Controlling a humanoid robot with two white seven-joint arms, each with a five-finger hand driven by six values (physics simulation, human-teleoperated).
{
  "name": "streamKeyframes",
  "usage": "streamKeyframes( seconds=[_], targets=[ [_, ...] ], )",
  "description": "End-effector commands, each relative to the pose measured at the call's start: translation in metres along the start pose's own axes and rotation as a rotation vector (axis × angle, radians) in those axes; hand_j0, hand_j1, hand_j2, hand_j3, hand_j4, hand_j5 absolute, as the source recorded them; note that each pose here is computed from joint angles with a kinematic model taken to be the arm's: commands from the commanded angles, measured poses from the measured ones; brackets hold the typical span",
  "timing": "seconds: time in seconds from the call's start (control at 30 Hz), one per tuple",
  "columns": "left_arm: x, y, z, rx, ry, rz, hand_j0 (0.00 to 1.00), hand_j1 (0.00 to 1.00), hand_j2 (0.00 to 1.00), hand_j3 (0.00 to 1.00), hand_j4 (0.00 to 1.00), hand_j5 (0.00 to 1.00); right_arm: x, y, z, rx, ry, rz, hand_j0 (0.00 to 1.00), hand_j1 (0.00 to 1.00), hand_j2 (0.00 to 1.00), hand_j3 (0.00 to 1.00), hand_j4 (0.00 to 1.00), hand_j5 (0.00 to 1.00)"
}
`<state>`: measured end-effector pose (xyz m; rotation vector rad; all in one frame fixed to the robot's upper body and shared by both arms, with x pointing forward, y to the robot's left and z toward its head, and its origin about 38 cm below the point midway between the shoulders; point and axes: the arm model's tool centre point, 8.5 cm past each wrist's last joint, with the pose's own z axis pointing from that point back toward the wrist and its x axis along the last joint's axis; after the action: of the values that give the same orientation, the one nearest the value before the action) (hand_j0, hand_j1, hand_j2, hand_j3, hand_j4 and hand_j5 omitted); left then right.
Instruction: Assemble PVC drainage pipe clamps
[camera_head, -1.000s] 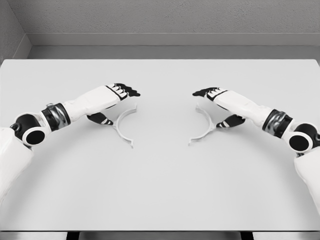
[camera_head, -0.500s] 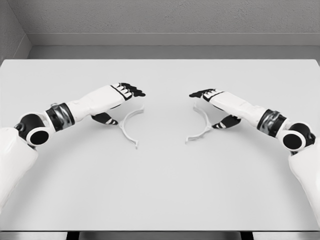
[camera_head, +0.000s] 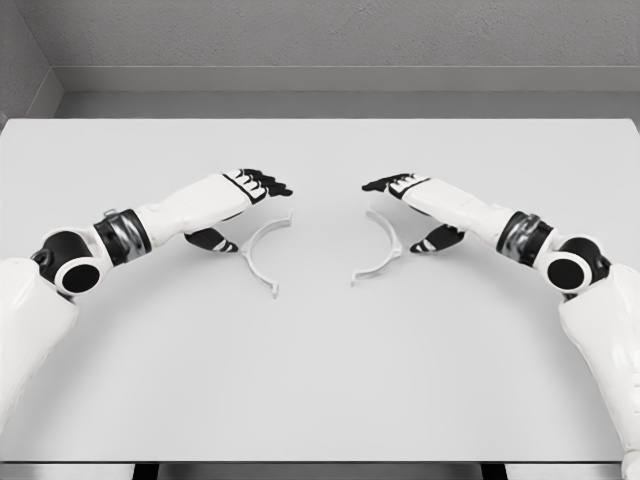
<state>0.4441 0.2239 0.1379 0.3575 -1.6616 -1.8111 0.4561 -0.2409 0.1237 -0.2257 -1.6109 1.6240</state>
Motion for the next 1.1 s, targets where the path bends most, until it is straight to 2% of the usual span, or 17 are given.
streamKeyframes(
  seconds=[0.0,0.5,1.07],
  targets=[
    [0.001,0.003,0.0,0.008,-0.005,0.0,1.0,1.0,1.0,1.0,1.0,1.0,0.002,0.001,-0.003,-0.004,-0.006,-0.011,1.0,1.0,1.0,1.0,1.0,1.0],
    [0.002,-0.006,-0.001,-0.008,-0.001,0.016,1.0,1.0,1.0,1.0,1.0,1.0,0.017,-0.001,-0.028,0.006,-0.054,-0.004,1.0,1.0,1.0,1.0,1.0,1.0],
    [0.017,-0.011,-0.017,-0.007,-0.043,0.031,1.0,1.0,1.0,1.0,1.0,1.0,0.029,-0.001,-0.051,0.023,-0.087,-0.001,1.0,1.0,1.0,1.0,1.0,1.0]
  ],
)
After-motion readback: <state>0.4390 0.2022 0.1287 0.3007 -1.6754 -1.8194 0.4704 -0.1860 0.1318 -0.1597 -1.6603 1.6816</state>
